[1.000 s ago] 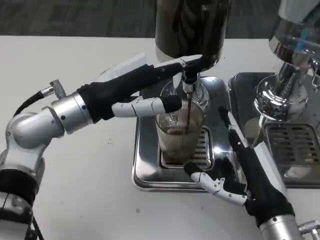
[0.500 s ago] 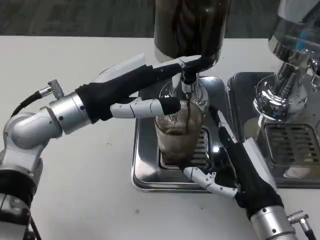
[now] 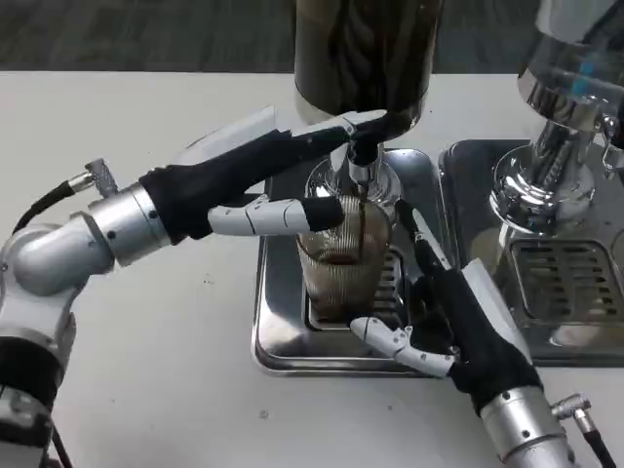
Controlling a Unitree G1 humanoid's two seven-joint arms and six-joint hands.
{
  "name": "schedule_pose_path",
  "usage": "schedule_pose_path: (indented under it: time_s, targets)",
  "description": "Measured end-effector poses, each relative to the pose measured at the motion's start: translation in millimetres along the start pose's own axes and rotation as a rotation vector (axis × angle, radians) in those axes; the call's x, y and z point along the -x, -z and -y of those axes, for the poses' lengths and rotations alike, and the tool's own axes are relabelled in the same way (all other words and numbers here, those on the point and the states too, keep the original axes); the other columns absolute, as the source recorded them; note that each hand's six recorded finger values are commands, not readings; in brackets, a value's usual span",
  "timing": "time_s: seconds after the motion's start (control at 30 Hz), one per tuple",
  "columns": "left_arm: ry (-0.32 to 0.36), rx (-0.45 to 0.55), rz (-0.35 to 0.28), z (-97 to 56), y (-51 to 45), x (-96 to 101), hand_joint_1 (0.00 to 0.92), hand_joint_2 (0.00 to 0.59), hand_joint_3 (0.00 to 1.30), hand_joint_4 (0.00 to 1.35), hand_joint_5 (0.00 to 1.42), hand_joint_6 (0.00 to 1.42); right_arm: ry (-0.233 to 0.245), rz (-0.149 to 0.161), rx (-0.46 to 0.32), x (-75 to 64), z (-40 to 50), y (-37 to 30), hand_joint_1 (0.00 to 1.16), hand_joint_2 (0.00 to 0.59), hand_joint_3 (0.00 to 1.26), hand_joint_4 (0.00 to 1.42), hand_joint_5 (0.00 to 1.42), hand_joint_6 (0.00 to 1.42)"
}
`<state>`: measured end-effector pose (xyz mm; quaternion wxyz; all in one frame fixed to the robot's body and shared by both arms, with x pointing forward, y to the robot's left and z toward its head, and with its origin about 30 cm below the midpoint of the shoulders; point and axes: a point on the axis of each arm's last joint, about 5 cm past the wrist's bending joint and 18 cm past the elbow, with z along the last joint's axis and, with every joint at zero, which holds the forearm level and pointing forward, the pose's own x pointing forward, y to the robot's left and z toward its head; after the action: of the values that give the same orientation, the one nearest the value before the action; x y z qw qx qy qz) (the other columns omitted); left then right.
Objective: Grasp the cup under the faucet to collect the drink, then remove the cup.
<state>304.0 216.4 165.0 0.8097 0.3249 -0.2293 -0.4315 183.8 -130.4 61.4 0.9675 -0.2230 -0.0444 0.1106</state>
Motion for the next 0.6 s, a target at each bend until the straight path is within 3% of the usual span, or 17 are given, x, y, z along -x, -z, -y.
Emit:
schedule_pose_path:
  time_s: [0.6]
  targets:
    - [-0.007, -0.003, -0.001, 1.0, -0.1, 1.8, 0.000, 0.051, 0.13, 0.01, 0.00, 0.00, -0.006, 0.000, -0.002, -9.6, 1.6, 0.9, 0.64, 0.225, 0.00, 0.00, 0.00, 0.00]
